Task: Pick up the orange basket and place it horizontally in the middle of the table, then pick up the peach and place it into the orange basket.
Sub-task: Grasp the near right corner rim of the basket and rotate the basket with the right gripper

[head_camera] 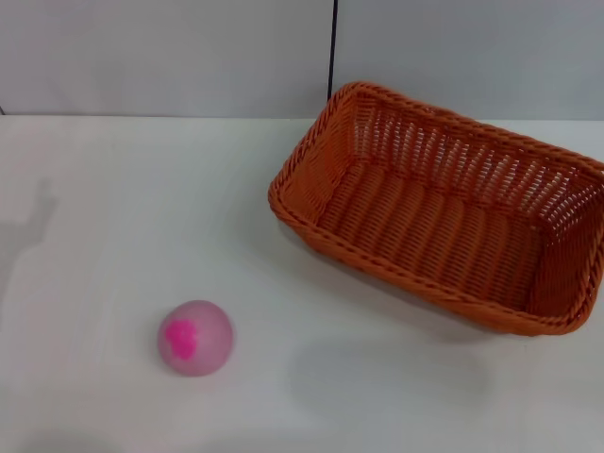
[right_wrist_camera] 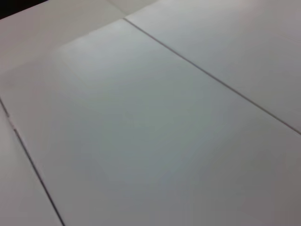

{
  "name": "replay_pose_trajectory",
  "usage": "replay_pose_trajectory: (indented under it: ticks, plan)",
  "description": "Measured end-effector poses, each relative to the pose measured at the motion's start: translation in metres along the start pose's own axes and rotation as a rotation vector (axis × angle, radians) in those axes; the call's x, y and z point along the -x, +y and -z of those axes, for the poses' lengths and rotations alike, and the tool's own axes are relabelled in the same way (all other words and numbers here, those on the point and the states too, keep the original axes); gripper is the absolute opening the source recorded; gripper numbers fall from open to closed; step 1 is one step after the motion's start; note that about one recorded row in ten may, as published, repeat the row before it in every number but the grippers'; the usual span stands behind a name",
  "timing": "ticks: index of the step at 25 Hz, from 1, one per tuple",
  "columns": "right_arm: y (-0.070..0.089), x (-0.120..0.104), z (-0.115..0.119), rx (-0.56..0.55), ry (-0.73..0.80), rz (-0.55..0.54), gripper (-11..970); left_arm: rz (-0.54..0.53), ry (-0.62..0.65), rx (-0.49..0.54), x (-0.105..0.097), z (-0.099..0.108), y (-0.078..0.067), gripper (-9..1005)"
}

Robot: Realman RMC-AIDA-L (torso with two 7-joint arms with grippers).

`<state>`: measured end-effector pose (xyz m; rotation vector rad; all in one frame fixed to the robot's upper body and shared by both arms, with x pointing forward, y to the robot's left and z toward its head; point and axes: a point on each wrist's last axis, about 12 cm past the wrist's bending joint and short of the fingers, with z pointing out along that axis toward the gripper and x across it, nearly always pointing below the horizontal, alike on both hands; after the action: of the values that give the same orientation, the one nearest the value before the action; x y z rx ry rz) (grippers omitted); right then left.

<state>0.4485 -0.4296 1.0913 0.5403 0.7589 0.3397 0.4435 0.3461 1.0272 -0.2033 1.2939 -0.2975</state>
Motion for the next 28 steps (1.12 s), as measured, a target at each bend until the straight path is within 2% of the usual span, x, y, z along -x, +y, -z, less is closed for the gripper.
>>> replay_pose_trajectory:
  ticks: [6, 15, 28]
  plan:
    - [-0.0022, 0.0001, -0.0006, -0.022, -0.016, -0.024, 447, 0.008, 0.006, -0.020, -0.0025, -0.0092, -0.0047, 860]
    - [-0.0003, 0.0036, 0.0020, 0.002, -0.028, -0.085, 448, 0.027, 0.000, -0.012, -0.0019, -0.0066, -0.0041, 859]
    - [-0.0008, 0.0057, 0.0038, 0.008, -0.022, -0.148, 448, 0.031, 0.004, -0.032, -0.0035, -0.0134, -0.0080, 860]
